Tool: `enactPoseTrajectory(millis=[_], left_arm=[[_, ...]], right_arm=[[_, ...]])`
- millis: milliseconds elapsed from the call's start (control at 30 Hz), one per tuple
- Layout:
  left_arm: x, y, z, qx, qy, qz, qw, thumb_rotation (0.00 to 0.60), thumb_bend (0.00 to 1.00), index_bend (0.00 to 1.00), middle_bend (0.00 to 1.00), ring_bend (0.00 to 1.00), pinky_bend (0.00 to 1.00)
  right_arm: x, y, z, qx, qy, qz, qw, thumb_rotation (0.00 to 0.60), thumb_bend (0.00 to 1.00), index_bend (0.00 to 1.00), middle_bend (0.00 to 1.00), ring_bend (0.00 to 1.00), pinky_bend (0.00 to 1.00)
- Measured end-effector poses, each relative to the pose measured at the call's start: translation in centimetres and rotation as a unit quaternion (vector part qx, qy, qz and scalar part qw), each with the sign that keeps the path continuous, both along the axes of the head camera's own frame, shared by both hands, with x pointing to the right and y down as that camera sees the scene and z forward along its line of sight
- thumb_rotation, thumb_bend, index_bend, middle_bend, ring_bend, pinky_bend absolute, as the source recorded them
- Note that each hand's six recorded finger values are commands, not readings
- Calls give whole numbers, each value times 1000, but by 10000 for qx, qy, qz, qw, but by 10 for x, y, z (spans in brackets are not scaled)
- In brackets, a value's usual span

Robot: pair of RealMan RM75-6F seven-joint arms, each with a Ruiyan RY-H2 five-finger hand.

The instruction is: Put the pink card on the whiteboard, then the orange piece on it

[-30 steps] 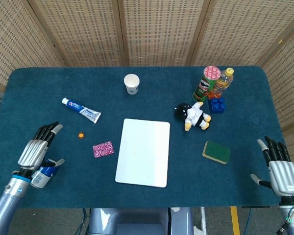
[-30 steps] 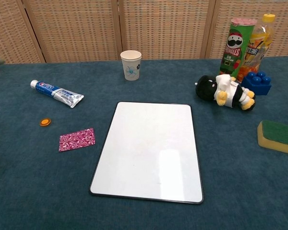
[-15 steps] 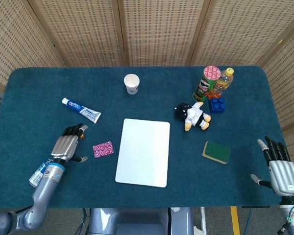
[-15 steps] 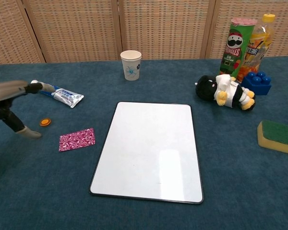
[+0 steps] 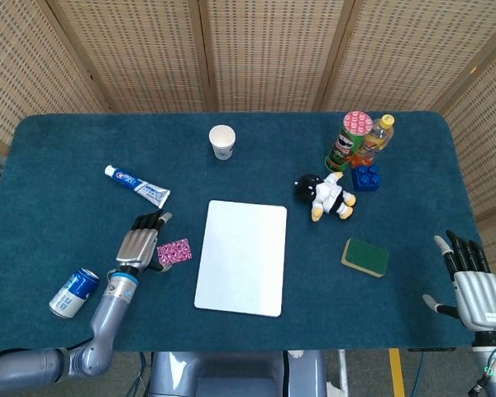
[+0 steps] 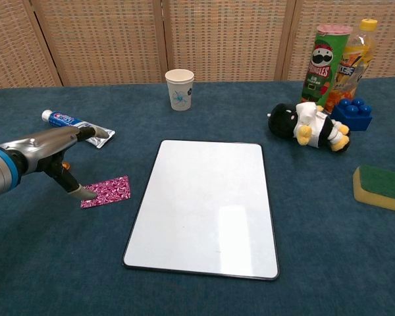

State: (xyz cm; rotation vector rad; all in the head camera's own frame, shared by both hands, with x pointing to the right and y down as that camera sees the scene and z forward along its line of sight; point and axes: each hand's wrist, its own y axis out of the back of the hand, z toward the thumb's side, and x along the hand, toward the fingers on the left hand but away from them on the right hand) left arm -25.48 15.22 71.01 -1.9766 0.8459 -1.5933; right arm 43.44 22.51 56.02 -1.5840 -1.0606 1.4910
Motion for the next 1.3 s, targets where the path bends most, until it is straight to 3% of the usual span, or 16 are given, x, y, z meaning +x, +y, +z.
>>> enactPoseTrajectory(millis=[667,1300], left_arm=[[4,16,22,-4,-87,183,9998,600,0,77,0,0,0],[-30,2,36,28,-476,-19,9989,600,0,77,0,0,0]], right_arm=[[0,0,0,-20,-42,8,10000,600,0,0,0,0,0],[0,0,0,-29,-55,16,10000,600,0,0,0,0,0]])
